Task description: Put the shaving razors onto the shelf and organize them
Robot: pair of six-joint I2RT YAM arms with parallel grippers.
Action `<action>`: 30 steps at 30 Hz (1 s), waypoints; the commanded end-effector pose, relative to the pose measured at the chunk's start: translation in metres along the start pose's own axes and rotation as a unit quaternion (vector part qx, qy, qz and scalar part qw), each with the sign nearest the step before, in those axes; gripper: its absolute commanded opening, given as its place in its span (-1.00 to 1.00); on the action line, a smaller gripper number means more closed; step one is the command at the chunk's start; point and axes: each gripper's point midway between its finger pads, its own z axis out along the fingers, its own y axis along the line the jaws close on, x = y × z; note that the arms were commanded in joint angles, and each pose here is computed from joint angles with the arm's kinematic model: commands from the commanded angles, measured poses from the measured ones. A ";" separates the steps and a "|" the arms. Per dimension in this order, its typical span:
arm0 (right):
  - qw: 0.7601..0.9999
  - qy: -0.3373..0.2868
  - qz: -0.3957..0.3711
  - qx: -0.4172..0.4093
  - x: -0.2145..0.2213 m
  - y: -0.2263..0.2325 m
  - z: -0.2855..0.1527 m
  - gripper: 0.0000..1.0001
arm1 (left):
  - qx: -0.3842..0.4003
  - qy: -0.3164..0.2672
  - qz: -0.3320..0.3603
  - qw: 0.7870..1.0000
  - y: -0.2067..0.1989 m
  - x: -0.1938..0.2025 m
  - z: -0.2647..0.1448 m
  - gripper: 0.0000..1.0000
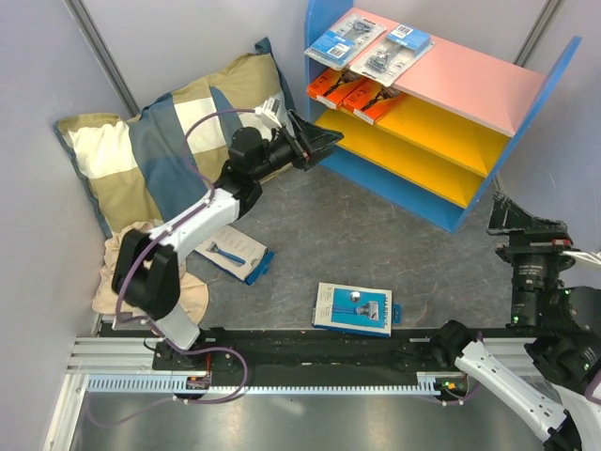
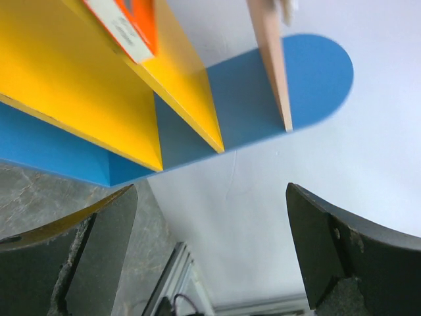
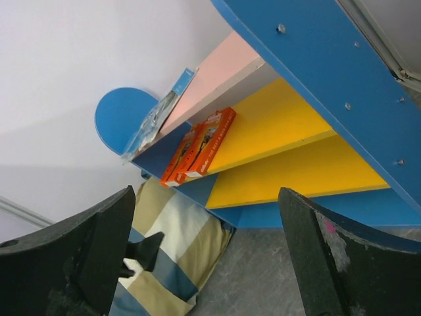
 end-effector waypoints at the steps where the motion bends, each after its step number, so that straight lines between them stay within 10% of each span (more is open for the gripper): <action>1: 0.997 0.056 -0.052 -0.014 0.034 0.008 0.007 0.96 | -0.022 0.034 0.103 0.994 0.005 0.019 -0.039 0.99; 16: 0.947 0.252 -0.192 -0.060 0.174 0.002 0.013 0.96 | -0.133 0.068 0.144 0.978 0.051 0.093 -0.176 1.00; 30: 0.831 0.480 -0.266 -0.085 0.307 -0.035 -0.022 0.96 | -0.156 0.154 0.129 0.967 0.093 0.188 -0.223 0.99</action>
